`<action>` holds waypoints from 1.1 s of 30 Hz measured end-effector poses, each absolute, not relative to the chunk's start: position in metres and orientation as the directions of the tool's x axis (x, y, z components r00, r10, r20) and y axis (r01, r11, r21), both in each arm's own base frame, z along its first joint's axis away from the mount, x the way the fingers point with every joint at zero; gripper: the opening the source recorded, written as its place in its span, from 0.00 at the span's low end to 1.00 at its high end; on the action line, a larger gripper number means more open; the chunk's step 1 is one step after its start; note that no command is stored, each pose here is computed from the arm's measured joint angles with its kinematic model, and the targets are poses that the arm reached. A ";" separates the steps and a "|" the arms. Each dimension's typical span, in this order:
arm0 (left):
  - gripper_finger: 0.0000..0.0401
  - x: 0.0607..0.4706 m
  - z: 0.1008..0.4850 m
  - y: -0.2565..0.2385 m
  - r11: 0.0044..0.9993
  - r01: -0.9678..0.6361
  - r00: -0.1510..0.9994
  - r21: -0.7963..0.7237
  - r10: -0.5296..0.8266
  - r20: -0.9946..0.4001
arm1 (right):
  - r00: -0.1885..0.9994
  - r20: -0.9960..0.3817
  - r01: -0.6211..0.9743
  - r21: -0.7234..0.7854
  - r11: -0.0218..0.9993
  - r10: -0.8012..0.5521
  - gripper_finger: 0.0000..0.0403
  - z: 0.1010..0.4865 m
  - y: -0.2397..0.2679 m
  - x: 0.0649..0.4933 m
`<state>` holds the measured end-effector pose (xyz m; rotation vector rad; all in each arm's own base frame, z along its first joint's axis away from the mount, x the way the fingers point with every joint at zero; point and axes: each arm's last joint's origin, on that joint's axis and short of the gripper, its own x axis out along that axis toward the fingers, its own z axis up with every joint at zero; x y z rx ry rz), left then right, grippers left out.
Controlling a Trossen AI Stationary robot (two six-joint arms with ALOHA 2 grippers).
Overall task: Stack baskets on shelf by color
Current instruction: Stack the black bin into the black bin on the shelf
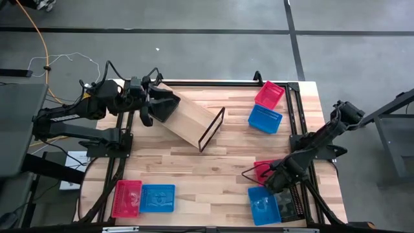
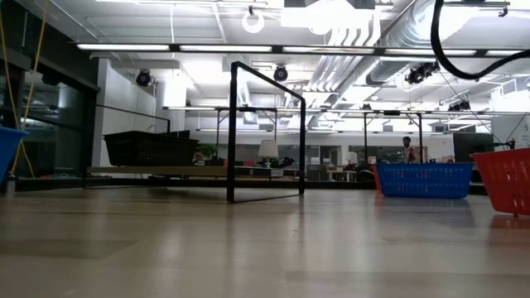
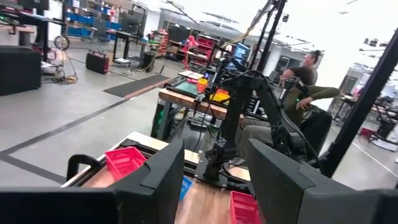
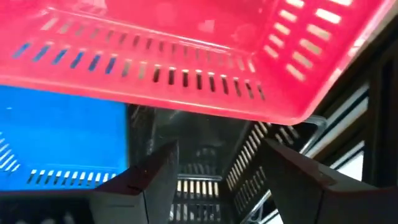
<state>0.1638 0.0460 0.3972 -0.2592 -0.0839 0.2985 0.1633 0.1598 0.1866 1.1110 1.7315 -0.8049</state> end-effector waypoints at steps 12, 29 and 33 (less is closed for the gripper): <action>0.40 0.164 0.397 0.046 0.922 -0.282 0.952 -0.266 0.304 0.044 | -0.124 -0.960 0.947 -0.039 0.320 0.251 0.53 0.176 0.144 0.170; 0.40 0.164 0.397 0.046 0.922 -0.282 0.952 -0.265 0.304 0.045 | 0.070 -0.989 0.934 0.110 0.340 0.127 0.53 0.177 0.108 0.200; 0.40 0.164 0.398 0.046 0.922 -0.282 0.952 -0.265 0.304 0.045 | 0.118 -0.982 0.911 0.165 0.377 0.146 0.53 0.188 0.101 0.199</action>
